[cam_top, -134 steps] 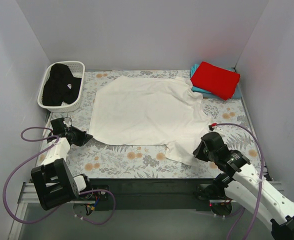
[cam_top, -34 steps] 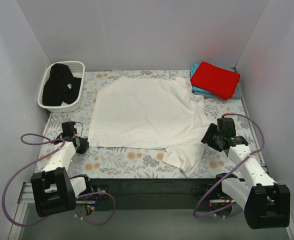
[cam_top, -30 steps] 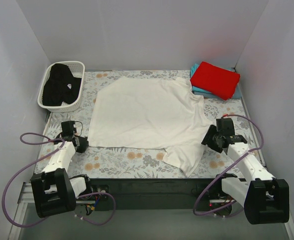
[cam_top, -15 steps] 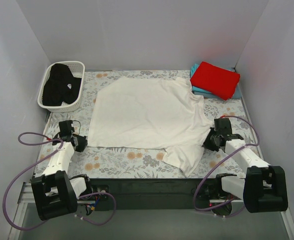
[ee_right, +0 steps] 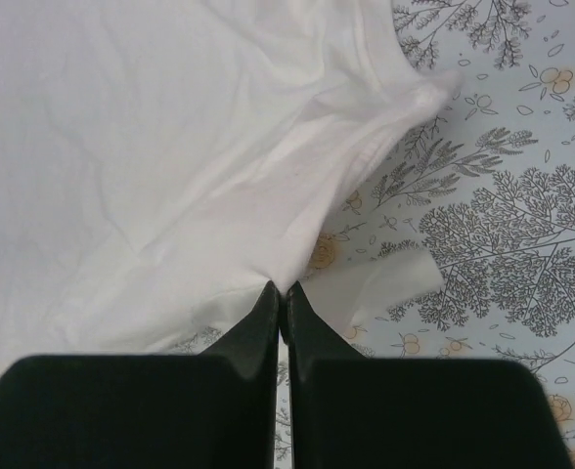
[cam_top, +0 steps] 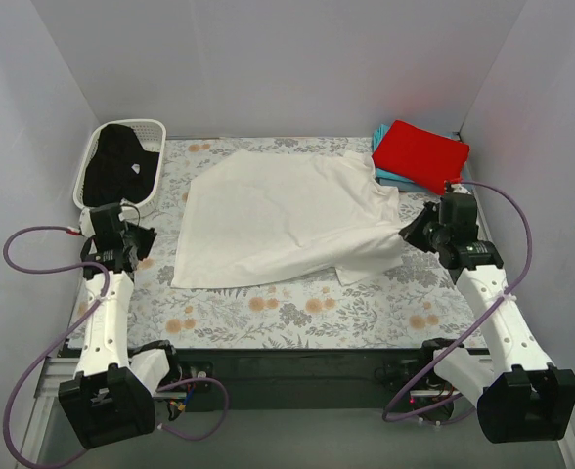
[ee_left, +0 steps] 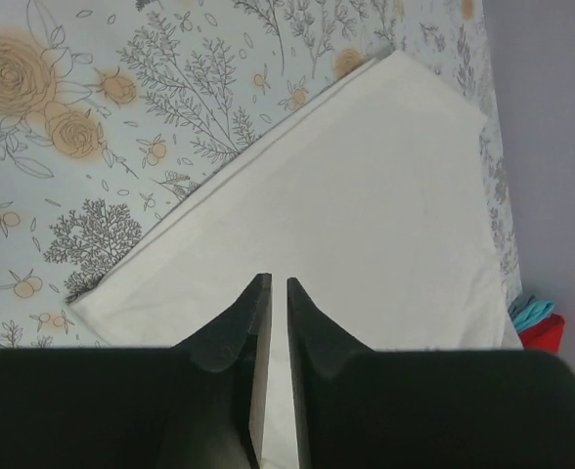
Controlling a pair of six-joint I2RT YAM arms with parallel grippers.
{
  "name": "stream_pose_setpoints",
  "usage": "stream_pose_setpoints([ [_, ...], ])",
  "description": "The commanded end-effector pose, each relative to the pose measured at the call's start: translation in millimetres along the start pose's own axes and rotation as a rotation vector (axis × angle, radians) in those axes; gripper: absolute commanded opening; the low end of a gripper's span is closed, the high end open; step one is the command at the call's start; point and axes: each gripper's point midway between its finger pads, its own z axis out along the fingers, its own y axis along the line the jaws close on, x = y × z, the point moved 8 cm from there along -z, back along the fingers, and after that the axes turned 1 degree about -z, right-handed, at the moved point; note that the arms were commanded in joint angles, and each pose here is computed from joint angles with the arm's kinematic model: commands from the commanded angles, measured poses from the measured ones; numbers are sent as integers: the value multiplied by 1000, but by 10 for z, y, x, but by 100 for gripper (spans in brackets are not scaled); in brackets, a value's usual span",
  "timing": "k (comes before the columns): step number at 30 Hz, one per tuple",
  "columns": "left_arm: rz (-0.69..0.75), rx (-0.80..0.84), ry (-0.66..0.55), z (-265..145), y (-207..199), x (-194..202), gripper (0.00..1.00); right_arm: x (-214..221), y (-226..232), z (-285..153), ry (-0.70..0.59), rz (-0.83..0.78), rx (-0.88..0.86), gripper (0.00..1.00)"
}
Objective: Fold and stack the t-shirts
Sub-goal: Flatten the tshirt out
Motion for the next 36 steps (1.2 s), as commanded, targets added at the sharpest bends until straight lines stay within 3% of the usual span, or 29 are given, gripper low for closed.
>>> stream_pose_setpoints([
  [1,-27,-121,27,-18,197,80,13,92,-38,-1,54,-8,0,1],
  [2,-39,-153,39,19,272,132,26,131,-57,19,67,-7,0,1],
  [5,-59,-244,78,136,519,300,41,249,-113,76,96,1,-4,1],
  [12,-93,-377,123,228,898,597,44,328,-150,134,107,4,-13,1],
  [25,-78,-410,174,502,992,791,45,387,-175,197,123,-2,-23,1],
  [30,-76,-408,178,566,991,801,39,388,-176,189,118,0,-26,1],
  [36,-49,-359,195,612,904,777,0,324,-125,154,99,-5,-48,1],
])
